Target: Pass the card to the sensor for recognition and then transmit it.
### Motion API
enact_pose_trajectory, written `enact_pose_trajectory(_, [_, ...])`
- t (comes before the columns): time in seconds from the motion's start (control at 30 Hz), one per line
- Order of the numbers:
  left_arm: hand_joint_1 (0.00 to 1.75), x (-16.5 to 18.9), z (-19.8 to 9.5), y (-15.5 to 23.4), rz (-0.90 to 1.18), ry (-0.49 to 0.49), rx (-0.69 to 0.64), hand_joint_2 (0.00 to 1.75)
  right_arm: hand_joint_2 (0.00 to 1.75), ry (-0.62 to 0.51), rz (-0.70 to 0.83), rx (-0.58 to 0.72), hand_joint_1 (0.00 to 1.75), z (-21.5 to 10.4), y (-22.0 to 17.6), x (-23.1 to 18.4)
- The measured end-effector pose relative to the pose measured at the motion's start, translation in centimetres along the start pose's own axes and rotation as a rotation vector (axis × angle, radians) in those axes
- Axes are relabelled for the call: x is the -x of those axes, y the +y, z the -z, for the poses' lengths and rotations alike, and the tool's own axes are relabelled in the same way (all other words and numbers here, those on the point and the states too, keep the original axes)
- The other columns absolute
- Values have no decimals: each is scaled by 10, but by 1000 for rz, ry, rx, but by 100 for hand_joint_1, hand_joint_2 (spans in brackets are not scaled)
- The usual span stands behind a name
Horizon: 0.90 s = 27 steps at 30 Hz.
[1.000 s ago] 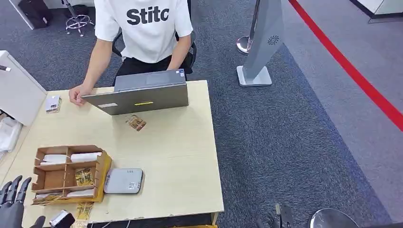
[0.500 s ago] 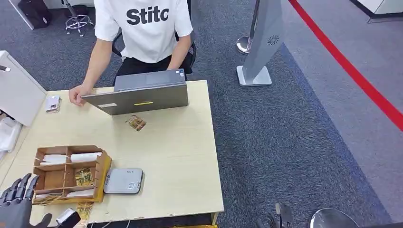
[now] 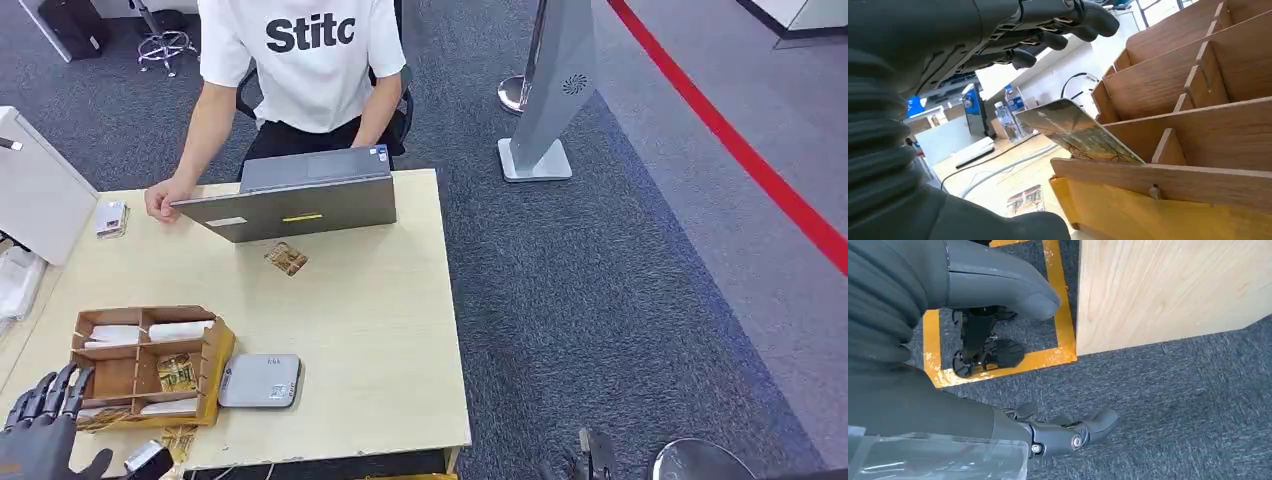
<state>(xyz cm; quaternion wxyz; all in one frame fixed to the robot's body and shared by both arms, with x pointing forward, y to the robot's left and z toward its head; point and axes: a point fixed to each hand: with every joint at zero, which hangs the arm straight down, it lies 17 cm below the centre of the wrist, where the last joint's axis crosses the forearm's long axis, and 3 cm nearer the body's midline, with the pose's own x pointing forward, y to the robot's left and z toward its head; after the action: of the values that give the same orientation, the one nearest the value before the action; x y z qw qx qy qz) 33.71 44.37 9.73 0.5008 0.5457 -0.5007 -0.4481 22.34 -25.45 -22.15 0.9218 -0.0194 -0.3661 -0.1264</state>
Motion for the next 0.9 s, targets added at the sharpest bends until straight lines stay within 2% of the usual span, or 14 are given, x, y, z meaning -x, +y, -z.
enact_pose_trajectory(0.07, [0, 1, 0, 0, 4, 0, 4, 175, 175, 0, 0, 0, 0, 0, 0, 0])
enact_pose_trajectory(0.1, [23, 1, 1, 0, 6, -2, 5, 175, 175, 1, 0, 0, 0, 0, 0, 0])
enact_pose_trajectory(0.13, [175, 1, 1, 0, 8, -2, 6, 175, 175, 1, 0, 0, 0, 0, 0, 0])
enact_pose_trajectory(0.9, [175, -3, 2, -3, 13, -18, 19, 175, 175, 1, -15, -2, 0, 0, 0, 1])
